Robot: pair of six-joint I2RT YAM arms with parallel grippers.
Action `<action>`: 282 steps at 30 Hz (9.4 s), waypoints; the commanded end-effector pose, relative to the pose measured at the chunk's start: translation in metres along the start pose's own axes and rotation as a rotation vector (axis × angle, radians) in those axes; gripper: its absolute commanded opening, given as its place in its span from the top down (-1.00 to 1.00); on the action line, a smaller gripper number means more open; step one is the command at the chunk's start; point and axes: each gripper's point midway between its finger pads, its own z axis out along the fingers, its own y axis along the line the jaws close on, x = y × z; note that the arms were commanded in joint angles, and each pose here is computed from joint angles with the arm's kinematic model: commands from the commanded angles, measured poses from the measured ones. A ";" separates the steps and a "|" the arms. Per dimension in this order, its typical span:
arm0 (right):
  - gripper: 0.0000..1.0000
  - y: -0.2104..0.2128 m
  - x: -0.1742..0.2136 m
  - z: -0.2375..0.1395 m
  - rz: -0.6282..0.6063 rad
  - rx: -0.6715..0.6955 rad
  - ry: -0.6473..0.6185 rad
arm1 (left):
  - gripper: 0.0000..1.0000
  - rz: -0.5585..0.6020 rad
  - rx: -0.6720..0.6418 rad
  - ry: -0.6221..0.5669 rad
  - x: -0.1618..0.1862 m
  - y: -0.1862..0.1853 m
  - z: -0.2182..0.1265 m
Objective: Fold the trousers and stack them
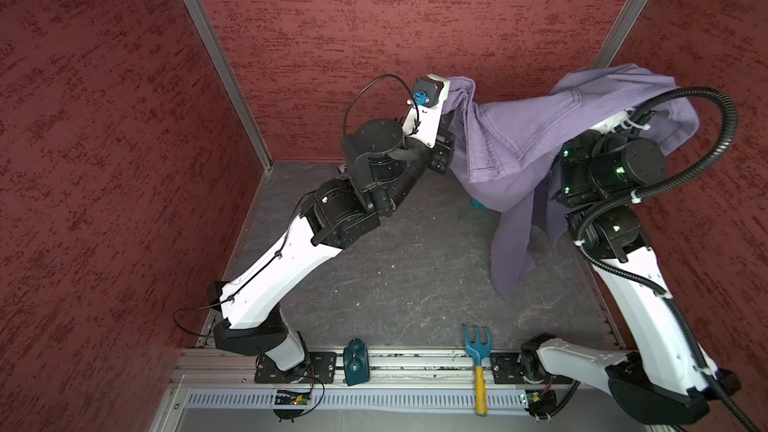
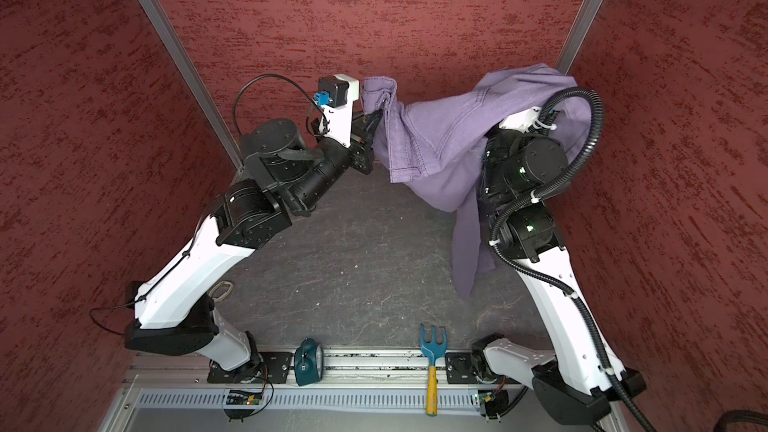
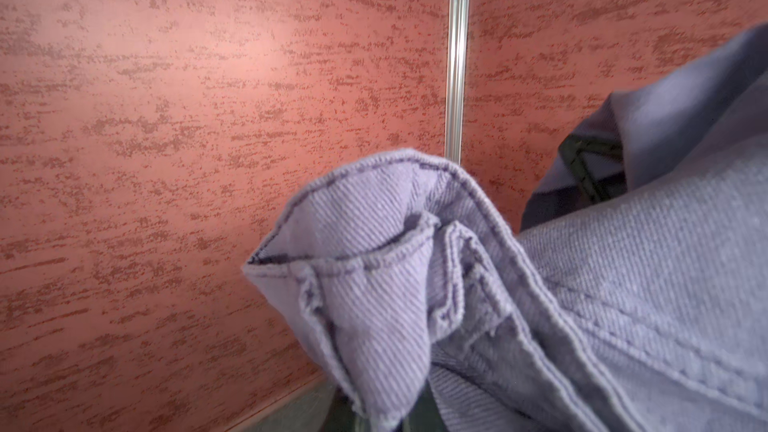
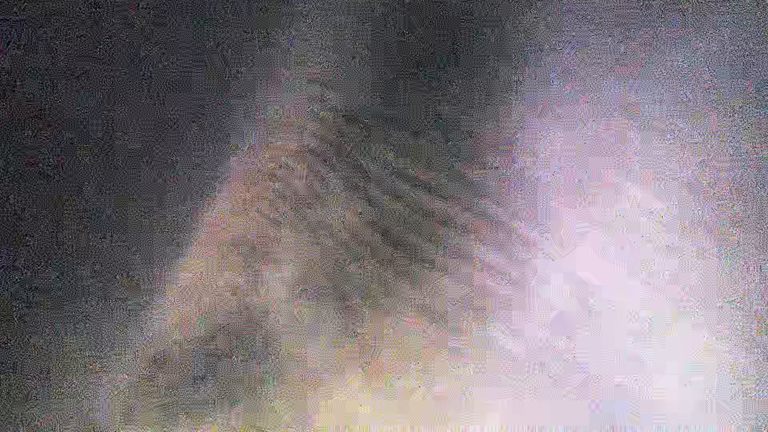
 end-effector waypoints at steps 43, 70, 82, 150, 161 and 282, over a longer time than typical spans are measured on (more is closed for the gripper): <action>-0.19 -0.015 0.489 -0.135 -0.131 -0.041 1.310 | -0.40 -0.823 -1.133 0.566 0.368 0.293 -0.251; -0.35 -0.216 0.514 -0.230 0.265 0.522 1.482 | -0.80 -0.775 -1.053 0.964 0.520 0.300 -0.168; 1.00 -0.246 0.488 -0.212 0.233 0.611 1.378 | -0.68 -0.739 -1.072 1.059 0.555 0.304 -0.167; 1.00 -0.359 0.207 -0.131 0.451 0.838 0.347 | -0.77 -0.665 -0.934 1.145 0.568 0.324 -0.054; 1.00 -0.353 0.201 -0.131 0.456 0.823 0.345 | 1.00 -0.720 -1.009 1.159 0.573 0.350 -0.087; 1.00 -0.307 0.262 -0.194 0.232 0.935 0.839 | 1.00 -0.901 -1.306 0.671 0.456 0.449 -0.185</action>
